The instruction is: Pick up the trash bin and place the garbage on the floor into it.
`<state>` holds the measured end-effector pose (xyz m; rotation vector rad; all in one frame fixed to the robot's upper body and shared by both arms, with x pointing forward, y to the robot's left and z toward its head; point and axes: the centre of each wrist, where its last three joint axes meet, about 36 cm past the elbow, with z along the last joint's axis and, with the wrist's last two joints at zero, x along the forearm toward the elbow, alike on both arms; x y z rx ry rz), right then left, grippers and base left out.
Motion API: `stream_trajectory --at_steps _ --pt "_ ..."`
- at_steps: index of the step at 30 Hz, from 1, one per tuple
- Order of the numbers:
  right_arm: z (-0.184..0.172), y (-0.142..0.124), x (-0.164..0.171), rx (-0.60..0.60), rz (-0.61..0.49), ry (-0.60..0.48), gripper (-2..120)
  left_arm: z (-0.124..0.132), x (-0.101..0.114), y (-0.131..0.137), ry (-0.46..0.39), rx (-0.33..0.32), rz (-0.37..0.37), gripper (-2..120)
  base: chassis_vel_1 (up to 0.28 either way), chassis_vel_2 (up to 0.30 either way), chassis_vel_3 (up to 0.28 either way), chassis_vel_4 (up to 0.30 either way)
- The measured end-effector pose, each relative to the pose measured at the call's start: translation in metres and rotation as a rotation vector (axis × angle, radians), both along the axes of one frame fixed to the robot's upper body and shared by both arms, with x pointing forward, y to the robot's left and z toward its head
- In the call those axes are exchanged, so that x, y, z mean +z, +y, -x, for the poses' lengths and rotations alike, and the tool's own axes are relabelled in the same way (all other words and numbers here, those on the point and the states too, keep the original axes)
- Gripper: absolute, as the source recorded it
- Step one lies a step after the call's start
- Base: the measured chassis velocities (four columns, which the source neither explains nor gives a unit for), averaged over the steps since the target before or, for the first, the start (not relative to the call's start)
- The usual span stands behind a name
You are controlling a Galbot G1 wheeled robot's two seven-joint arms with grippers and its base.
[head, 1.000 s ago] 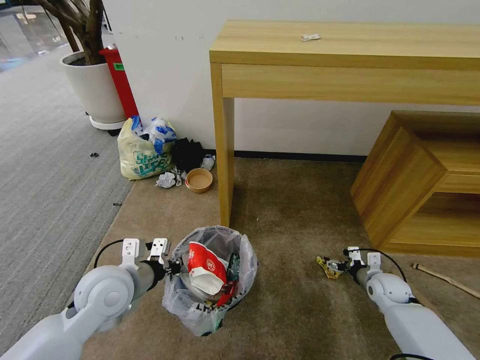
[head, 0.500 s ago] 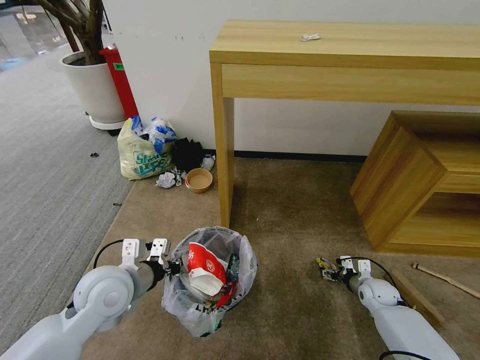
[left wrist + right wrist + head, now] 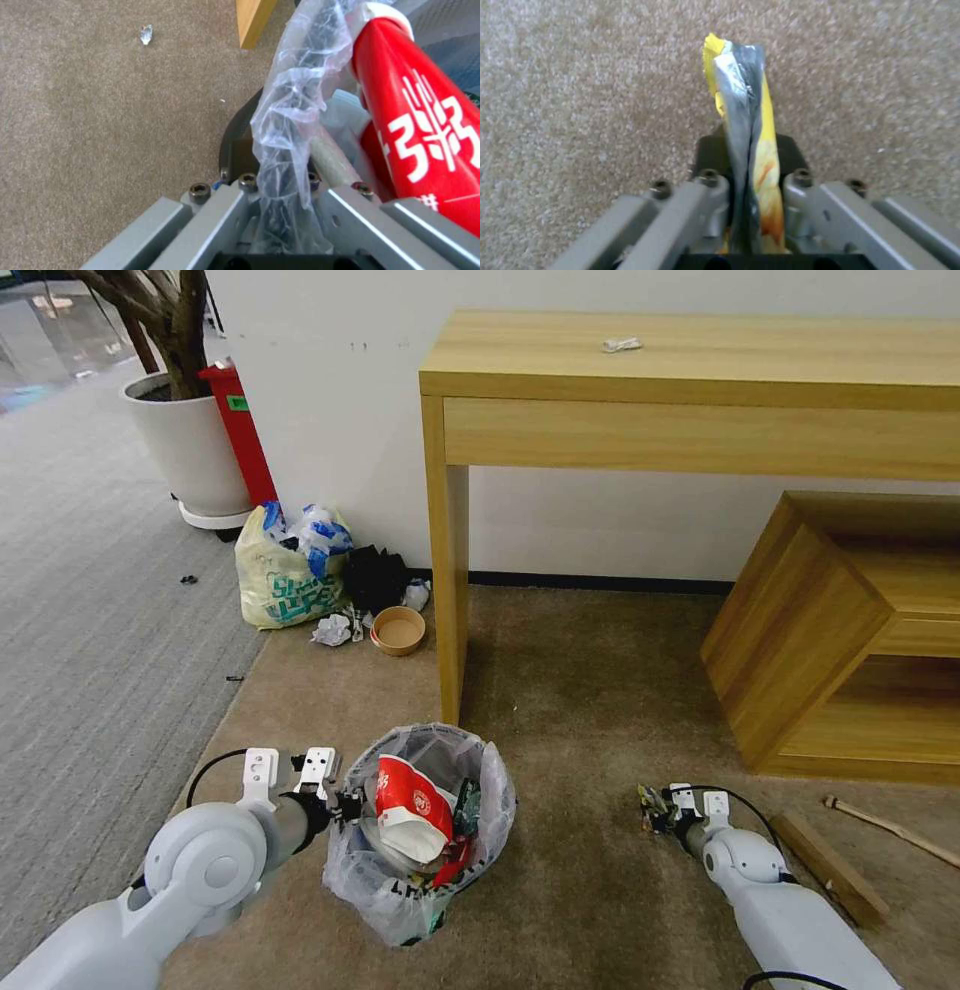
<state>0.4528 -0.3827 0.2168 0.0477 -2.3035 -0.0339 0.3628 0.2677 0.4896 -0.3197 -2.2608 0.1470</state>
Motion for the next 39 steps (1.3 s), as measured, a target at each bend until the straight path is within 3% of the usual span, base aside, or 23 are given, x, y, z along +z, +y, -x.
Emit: stream_trajectory --at_steps 2,5,12,14,15,17,18,20,22,25,29,33,39 --pt "0.000 -0.004 0.008 -0.004 0.007 -0.021 0 0.000 0.001 0.000 -0.001 -0.002 -0.002 0 0.000 0.000 0.000 0.000" --pt "0.000 -0.006 0.020 -0.003 0.013 -0.056 0 0.001 0.001 0.000 -0.002 -0.002 -0.003 0 0.000 0.000 0.000 0.000" --pt "-0.005 0.008 0.114 0.111 0.031 -0.328 0 0.001 0.004 0.000 -0.004 -0.006 -0.006 0 0.000 0.000 0.000 0.000" --pt "-0.006 0.026 0.156 0.188 0.008 -0.415 0 0.000 0.003 0.001 -0.004 -0.004 -0.007 0 0.000 0.000 0.000 0.000" --pt "-0.006 0.026 0.156 0.188 0.008 -0.415 0 0.000 0.003 0.001 -0.004 -0.004 -0.007 0 0.000 0.000 0.000 0.000" --pt "-0.004 0.056 0.201 0.277 -0.045 -0.492 0 -0.002 0.002 0.001 -0.001 -0.004 -0.008 0 0.000 0.000 0.000 0.000" --pt "-0.004 0.056 0.201 0.277 -0.045 -0.492 0 -0.002 0.002 0.001 -0.001 -0.004 -0.008 0 0.000 0.000 0.000 0.000" --pt "-0.001 0.093 0.243 0.381 -0.123 -0.551 0 -0.004 0.002 0.001 0.000 -0.007 -0.011 0 0.000 0.000 0.000 0.000" --pt "0.000 0.103 0.252 0.412 -0.142 -0.562 0 -0.005 0.002 0.000 0.001 -0.009 -0.012 0 0.000 0.000 0.000 0.000" --pt "0.011 0.145 0.286 0.615 -0.215 -0.607 0 -0.007 0.001 0.000 0.007 -0.021 -0.018 0 0.000 0.000 0.000 0.000" --pt "0.027 0.177 0.307 0.770 -0.272 -0.607 0 -0.008 0.001 0.002 0.009 -0.025 -0.026 0 0.000 0.000 0.000 0.000" --pt "0.039 0.204 0.306 0.876 -0.310 -0.559 0 -0.008 -0.001 0.001 0.013 -0.031 -0.026 0 0.000 0.000 0.000 0.000" --pt "0.049 0.229 0.297 0.958 -0.328 -0.515 0 -0.009 0.000 0.000 0.011 -0.033 -0.022 0 0.000 0.000 0.000 0.000"
